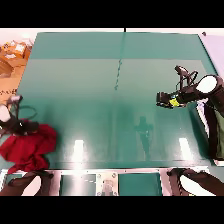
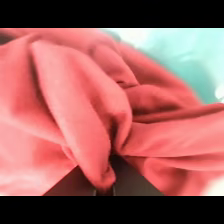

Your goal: Fold the shirts.

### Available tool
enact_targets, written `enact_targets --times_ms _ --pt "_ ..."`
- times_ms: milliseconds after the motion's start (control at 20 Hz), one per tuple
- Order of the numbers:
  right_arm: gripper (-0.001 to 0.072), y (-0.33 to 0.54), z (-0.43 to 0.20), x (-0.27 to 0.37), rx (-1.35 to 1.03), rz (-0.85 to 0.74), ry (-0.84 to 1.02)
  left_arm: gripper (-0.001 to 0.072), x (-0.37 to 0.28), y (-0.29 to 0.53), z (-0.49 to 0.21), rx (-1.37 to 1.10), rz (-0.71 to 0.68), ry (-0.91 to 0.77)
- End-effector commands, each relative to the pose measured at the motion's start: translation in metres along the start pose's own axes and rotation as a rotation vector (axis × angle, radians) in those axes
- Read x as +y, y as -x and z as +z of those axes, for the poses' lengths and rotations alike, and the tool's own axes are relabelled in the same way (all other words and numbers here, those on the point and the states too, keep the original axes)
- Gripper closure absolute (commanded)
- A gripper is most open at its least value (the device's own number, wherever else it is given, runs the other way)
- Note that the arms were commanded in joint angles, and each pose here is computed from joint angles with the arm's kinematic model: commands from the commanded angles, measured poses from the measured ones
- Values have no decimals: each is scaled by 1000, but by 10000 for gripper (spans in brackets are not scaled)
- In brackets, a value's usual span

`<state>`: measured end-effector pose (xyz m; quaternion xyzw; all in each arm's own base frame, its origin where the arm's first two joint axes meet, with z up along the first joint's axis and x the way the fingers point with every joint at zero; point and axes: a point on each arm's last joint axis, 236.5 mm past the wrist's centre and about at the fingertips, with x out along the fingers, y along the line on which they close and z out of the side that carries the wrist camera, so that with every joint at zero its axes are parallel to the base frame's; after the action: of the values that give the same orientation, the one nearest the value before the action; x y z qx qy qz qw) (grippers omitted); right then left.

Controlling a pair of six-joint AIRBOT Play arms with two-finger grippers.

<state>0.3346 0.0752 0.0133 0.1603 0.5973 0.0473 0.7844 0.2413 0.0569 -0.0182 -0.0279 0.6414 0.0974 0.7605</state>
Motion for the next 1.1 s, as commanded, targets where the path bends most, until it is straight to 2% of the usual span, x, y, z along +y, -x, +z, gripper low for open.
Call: enact_targets --times_ms 0,150,300,550,600,650,700,800,850,950,1000,1050 --pt "693 -1 0 2 2 6 -2 684 -71 90 59 -211 -223 -98" --pt "693 0 -4 2 19 6 -2 685 -158 180 88 -459 -413 -270" --pt "693 7 -2 7 22 17 -1 685 -241 231 82 -634 -580 -437" --pt "692 35 24 18 -61 36 -29 680 -362 188 54 -552 -711 -592" --pt "692 40 29 17 -77 38 -36 509 -380 169 45 -495 -726 -600" --pt "691 44 33 15 -85 37 -43 156 -391 147 40 -442 -721 -601" --pt "679 48 33 11 -81 32 -55 48 -393 130 39 -398 -703 -598" --pt "450 52 28 -2 -50 17 -86 50 -370 111 50 -366 -626 -614" --pt "397 53 25 -9 -34 8 -103 50 -351 105 60 -351 -577 -608" --pt "396 55 27 -18 -38 1 -120 50 -297 92 85 -292 -447 -565" --pt "358 55 28 -20 -38 0 -127 50 -268 83 94 -253 -396 -522" --pt "270 51 30 -21 -35 2 -124 50 -242 73 101 -210 -357 -476"
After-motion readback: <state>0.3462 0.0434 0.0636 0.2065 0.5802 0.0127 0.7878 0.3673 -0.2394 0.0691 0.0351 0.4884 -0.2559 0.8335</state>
